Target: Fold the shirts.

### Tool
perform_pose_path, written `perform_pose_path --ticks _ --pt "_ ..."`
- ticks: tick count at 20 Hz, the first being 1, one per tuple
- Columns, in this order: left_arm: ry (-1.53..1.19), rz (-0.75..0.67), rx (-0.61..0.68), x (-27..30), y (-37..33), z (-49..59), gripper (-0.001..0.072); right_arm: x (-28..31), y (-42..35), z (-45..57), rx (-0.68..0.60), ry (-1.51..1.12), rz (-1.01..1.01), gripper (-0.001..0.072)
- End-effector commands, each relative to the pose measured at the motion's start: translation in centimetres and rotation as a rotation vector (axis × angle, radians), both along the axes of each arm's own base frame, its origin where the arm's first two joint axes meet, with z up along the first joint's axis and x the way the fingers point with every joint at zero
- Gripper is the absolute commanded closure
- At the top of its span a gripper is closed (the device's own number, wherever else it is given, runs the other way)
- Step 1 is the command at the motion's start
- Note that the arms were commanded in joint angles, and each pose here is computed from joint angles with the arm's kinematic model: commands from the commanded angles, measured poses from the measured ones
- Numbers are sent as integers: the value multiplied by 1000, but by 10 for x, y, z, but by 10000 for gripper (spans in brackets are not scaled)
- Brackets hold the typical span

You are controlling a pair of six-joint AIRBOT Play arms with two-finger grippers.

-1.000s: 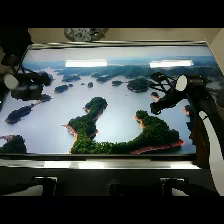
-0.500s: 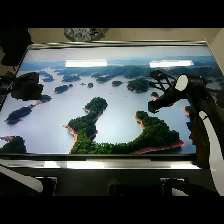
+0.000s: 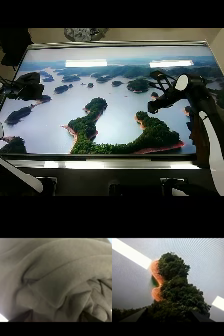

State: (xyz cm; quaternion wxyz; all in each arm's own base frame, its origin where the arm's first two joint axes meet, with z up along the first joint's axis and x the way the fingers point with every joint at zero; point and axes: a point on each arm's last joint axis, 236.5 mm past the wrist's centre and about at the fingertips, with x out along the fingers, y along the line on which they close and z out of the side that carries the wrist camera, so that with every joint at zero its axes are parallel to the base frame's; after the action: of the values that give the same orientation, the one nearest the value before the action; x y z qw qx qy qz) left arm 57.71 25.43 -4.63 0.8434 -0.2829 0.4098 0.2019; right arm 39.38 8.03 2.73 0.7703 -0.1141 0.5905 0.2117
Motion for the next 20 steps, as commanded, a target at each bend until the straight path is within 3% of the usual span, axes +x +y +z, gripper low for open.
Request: perform_pose_path --ticks 1,3,6,11,16,20 --pt "-3 -28 22 8 -4 -14 320 -5 5 0 27 25 -18 110" --pt "22 -22 -10 4 -9 -22 667 -10 10 0 46 46 -15 104" --pt "-6 -87 -19 7 -26 4 682 -15 9 -1 38 67 -2 104" --pt "-365 -278 161 22 -104 214 682 -1 8 7 28 -3 26 104" --pt "-681 -522 275 -78 -255 423 682 -18 -20 74 -87 -103 49 104" --pt "-767 -773 238 -181 -361 479 682 -44 -30 159 -96 -338 30 104"
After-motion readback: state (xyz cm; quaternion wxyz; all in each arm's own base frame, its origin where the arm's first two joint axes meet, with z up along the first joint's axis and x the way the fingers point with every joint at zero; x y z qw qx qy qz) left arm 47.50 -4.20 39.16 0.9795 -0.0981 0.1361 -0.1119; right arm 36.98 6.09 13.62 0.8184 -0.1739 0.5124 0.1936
